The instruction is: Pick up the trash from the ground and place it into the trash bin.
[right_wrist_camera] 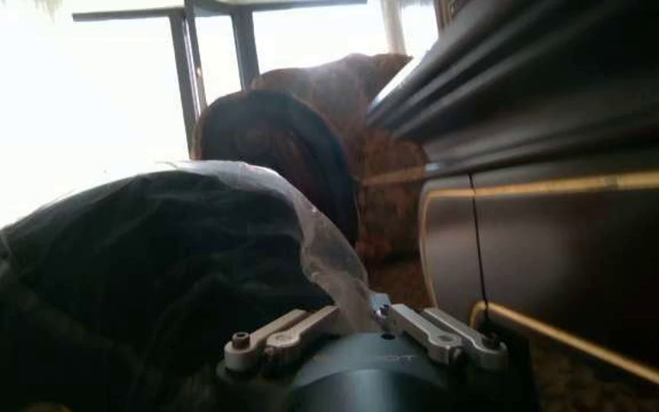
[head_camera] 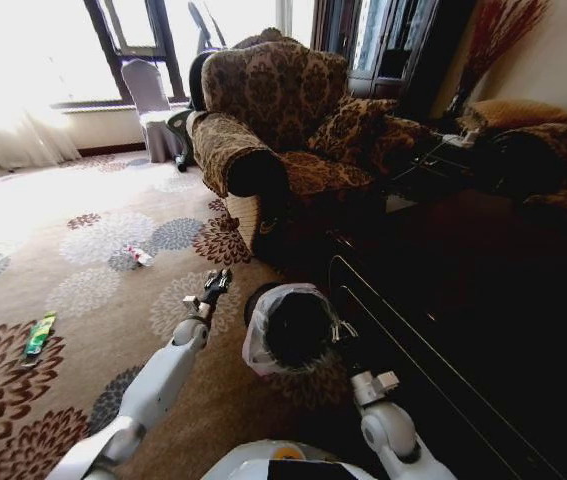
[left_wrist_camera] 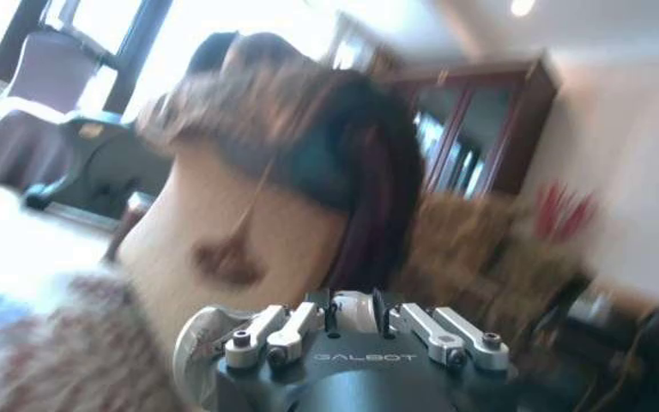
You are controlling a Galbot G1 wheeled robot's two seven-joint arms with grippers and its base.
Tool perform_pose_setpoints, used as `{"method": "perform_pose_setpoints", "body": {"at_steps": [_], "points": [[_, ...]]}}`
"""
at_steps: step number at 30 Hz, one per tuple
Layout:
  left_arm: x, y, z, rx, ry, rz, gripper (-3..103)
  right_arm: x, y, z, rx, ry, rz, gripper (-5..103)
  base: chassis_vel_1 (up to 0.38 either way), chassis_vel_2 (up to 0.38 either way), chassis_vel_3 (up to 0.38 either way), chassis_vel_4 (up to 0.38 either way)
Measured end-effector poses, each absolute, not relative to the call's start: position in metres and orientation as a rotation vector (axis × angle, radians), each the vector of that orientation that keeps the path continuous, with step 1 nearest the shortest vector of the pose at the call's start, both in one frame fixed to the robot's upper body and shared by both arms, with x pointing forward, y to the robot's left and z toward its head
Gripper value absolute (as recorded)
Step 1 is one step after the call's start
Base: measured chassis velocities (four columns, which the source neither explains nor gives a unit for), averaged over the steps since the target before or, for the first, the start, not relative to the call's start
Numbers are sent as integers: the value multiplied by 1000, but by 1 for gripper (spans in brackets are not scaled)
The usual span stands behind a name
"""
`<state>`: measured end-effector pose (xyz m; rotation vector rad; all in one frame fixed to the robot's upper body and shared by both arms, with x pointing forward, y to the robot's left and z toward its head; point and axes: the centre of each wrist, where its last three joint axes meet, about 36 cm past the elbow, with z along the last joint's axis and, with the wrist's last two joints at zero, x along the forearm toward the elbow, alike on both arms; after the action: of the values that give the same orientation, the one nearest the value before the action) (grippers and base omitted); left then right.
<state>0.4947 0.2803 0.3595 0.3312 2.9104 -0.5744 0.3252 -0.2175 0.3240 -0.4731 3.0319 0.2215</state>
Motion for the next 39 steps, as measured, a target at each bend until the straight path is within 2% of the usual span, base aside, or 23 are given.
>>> {"method": "perform_pose_setpoints", "body": {"at_steps": [5,8,12,14,19,24,29,35,39], "points": [[454,262,422,440,2738,-715,24,342,-210,309,-553,3071,227,0,0,0,0,0],[404,238,463,602,2639,-928,24,366,-196,302,-639,3073,219,0,0,0,0,0],[374,226,479,683,2607,-1035,24,384,-188,301,-694,3069,206,0,0,0,0,0],[338,212,502,791,2559,-1120,24,410,-177,301,-755,3055,182,0,0,0,0,0],[294,191,517,896,2545,-1214,24,443,-158,306,-822,3031,179,0,0,0,0,0],[281,185,510,895,2582,-1196,24,462,-152,314,-846,3011,157,0,0,0,0,0],[273,182,486,845,2674,-1099,24,489,-156,327,-837,2988,122,0,0,0,0,0],[287,183,433,765,2795,-972,24,490,-152,338,-854,2969,137,0,0,0,0,0],[310,177,411,788,2833,-955,24,482,-149,335,-876,2974,151,0,0,0,0,0]]}}
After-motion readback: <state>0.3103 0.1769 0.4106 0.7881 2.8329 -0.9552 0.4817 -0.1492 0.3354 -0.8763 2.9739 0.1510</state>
